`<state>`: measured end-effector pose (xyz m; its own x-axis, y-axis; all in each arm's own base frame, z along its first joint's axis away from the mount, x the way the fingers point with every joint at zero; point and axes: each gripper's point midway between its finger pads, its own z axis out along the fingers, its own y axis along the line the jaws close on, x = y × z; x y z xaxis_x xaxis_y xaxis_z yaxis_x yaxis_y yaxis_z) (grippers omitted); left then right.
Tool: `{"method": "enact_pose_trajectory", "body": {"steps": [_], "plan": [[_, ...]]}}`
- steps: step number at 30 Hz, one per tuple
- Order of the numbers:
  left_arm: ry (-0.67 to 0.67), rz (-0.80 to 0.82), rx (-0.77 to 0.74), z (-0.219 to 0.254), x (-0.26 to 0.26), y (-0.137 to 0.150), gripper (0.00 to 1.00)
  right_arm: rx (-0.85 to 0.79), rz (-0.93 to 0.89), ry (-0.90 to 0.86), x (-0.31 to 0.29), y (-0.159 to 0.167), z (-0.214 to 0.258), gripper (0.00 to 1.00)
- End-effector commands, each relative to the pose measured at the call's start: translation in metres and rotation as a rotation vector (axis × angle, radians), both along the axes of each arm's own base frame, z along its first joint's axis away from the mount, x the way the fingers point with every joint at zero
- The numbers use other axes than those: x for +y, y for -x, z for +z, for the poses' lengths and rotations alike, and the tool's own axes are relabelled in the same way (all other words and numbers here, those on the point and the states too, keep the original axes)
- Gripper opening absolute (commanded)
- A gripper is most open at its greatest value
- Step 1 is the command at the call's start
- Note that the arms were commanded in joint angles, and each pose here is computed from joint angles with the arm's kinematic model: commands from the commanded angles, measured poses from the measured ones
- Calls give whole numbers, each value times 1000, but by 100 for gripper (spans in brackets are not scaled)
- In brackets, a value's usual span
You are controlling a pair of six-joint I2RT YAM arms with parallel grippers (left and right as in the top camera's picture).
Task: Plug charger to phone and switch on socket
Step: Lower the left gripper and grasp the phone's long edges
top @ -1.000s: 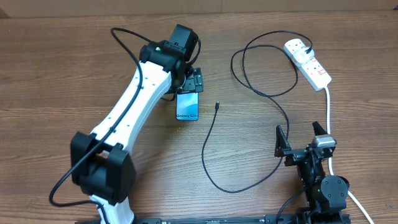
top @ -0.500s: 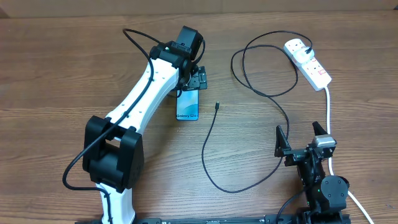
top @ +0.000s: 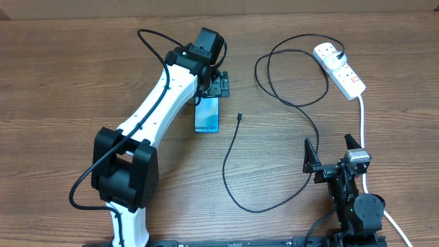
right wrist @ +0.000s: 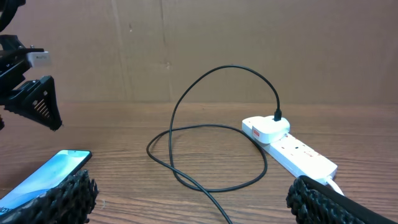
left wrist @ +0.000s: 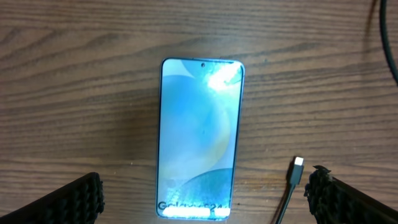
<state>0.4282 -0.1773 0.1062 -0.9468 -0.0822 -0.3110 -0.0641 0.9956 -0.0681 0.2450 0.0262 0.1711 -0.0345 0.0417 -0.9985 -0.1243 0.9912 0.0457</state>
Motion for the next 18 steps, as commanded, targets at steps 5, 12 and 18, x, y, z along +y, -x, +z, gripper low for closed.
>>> {"method": "enact_pose_trajectory", "body": {"steps": [5, 12, 18], "plan": [[1, -23, -7, -12, -3, -4, 100, -5, 0, -4, 1, 0, -1, 100], [-3, -23, -2, -31, -1, -1, 100, -5, 0, -4, 1, 0, -1, 100], [-18, -73, 29, -44, -1, 4, 100, -5, 0, -4, 1, 0, -1, 100]]}}
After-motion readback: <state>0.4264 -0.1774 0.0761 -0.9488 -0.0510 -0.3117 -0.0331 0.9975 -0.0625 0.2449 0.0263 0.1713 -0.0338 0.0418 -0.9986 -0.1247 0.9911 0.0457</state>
